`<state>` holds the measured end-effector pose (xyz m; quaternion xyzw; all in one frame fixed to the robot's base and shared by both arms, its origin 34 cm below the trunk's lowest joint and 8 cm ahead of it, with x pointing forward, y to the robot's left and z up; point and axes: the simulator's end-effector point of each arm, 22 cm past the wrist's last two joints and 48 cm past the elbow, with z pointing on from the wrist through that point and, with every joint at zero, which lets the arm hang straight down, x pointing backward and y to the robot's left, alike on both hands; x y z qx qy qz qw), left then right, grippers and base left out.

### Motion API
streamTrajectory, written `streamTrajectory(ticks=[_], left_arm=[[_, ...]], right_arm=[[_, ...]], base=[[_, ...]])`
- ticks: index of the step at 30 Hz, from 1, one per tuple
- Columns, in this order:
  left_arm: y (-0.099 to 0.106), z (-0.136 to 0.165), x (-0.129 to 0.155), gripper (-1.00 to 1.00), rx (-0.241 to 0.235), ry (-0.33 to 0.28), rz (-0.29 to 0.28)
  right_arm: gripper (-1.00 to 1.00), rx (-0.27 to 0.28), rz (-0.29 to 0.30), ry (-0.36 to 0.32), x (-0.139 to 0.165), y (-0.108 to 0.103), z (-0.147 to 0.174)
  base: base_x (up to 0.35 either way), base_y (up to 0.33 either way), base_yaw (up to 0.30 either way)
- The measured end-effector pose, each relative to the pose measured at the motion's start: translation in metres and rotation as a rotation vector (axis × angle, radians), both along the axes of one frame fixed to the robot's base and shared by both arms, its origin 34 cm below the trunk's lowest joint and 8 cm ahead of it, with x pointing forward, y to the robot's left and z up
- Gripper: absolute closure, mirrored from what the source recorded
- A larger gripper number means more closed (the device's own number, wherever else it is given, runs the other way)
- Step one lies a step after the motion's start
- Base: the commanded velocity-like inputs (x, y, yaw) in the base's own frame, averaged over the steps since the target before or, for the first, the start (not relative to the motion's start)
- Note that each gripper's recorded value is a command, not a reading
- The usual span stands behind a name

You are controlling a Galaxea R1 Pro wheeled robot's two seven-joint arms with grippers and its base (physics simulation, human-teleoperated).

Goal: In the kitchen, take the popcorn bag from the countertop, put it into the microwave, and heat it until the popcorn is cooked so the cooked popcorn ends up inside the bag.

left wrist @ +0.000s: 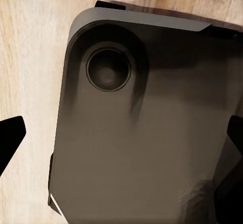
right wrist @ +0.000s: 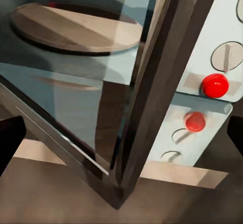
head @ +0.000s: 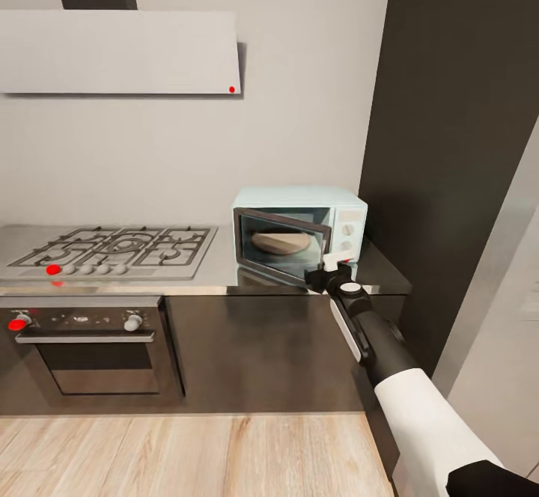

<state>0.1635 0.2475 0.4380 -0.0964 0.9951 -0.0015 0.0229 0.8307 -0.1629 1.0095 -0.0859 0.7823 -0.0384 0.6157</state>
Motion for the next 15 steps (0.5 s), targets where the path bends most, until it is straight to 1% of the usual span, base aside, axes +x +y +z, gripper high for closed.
streamTrajectory(ticks=[5,9,10,12,13,15], left_arm=[[0.000,0.000,0.000,-1.00,0.000,0.000,0.000],[0.000,0.000,0.000,-1.00,0.000,0.000,0.000],[0.000,0.000,0.000,-1.00,0.001,0.000,0.000],[0.000,0.000,0.000,-1.00,0.001,0.000,0.000],[0.000,0.000,0.000,-1.00,0.000,0.000,0.000],[0.000,0.000,0.000,-1.00,0.000,0.000,0.000]], right_arm=[[-1.00,0.000,0.001,0.002,0.001,-0.001,0.005],[-1.00,-0.003,-0.005,0.006,-0.006,-0.005,0.025],[-1.00,-0.014,-0.019,0.020,-0.008,-0.015,0.024],[-1.00,-0.045,-0.075,0.057,-0.009,-0.055,0.017],[-1.00,-0.054,-0.092,0.070,-0.009,-0.070,0.014],[-1.00,-0.071,-0.103,0.088,-0.010,-0.090,0.010]], base=[[0.000,0.000,0.000],[0.000,0.000,0.000],[0.000,0.000,0.000],[0.000,0.000,0.000],[0.000,0.000,0.000],[0.000,0.000,0.000]])
